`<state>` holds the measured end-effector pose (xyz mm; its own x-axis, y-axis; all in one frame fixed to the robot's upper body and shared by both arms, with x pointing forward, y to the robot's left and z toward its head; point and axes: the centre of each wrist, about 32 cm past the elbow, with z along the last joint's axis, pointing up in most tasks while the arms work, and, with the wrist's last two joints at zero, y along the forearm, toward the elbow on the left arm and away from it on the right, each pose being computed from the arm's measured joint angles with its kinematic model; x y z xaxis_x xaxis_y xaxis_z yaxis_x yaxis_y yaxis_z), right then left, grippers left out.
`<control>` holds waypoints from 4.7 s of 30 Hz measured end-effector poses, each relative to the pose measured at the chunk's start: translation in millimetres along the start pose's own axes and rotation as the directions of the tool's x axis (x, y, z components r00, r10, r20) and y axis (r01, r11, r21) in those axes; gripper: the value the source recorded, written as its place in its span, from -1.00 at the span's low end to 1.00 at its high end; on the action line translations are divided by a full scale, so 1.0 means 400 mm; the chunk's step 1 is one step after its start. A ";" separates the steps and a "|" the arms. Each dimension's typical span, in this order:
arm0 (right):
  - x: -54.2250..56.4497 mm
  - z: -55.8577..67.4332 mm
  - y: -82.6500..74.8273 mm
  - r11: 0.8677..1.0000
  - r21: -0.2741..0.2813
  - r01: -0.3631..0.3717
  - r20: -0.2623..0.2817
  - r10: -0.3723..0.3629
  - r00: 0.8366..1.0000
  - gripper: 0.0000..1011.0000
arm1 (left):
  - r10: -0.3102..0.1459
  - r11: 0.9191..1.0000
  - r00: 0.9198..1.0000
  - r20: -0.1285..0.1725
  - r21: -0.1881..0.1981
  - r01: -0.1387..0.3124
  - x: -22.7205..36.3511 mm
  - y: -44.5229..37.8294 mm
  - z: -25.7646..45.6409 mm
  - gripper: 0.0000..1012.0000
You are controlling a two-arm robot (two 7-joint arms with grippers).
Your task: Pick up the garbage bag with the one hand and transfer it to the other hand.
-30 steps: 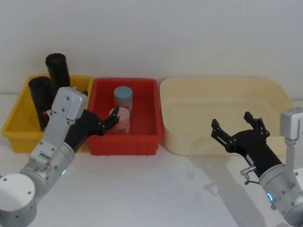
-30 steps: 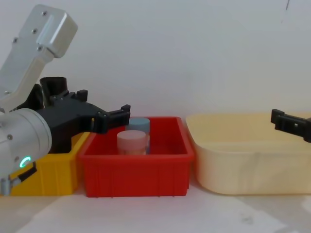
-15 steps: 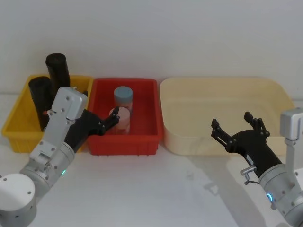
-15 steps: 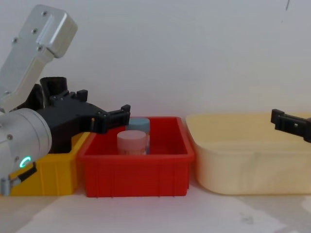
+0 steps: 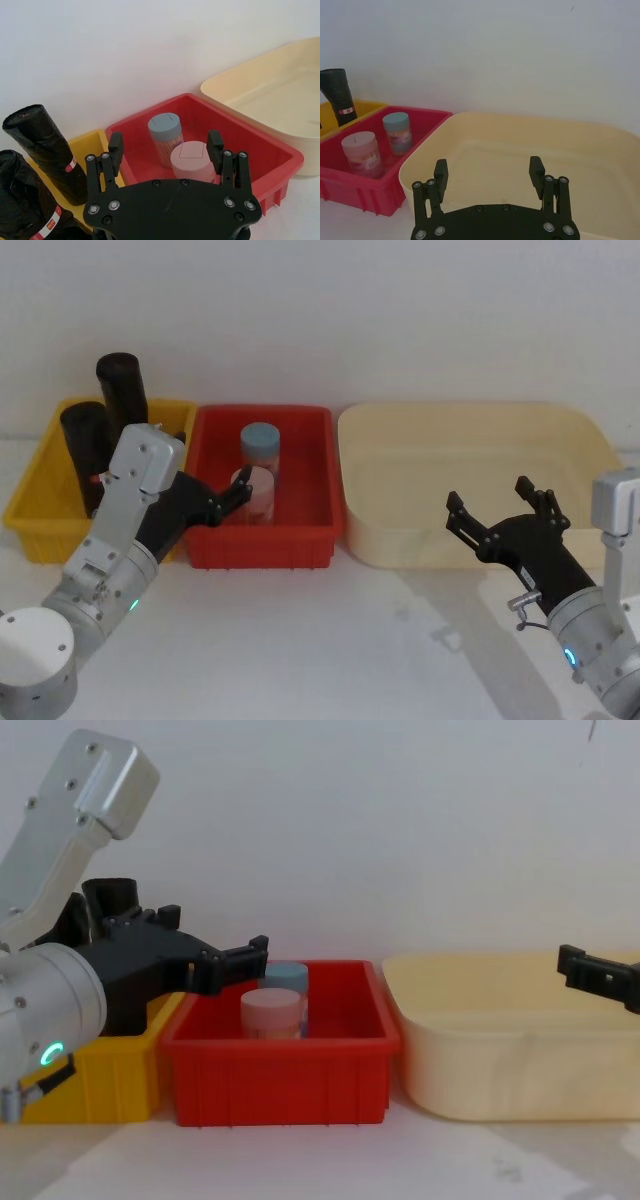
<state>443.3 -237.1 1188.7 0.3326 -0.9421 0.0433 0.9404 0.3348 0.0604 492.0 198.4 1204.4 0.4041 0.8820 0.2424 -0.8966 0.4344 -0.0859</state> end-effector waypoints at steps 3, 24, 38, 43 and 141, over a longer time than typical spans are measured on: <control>0.000 0.000 0.000 1.000 0.000 0.000 0.000 0.000 1.000 0.98 | 0.000 1.000 1.000 0.000 0.000 0.000 0.000 0.000 0.000 0.98; 0.010 0.013 0.011 0.999 0.004 -0.038 -0.010 0.038 0.999 0.98 | -0.001 1.000 1.000 0.013 0.001 0.001 0.000 0.017 0.053 0.98; -0.030 0.092 0.101 0.984 0.007 -0.179 -0.036 0.179 0.983 0.98 | 0.061 0.997 0.998 0.002 0.036 -0.061 0.117 0.136 0.140 0.98; -0.068 0.123 0.161 0.973 -0.012 -0.230 -0.038 0.230 0.972 0.98 | 0.092 0.994 0.996 0.003 0.064 -0.092 0.183 0.189 0.151 0.98; -0.225 0.139 0.453 0.854 -0.312 -0.416 -0.084 0.411 0.908 0.98 | -0.005 0.981 0.987 -0.163 0.192 0.036 0.348 0.004 0.021 0.98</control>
<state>579.7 -90.6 1251.4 0.6946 -0.7191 -0.0195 0.6873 0.6714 -0.2771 545.2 320.5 1246.1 0.4325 0.8979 0.0816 -0.8994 0.4232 0.1097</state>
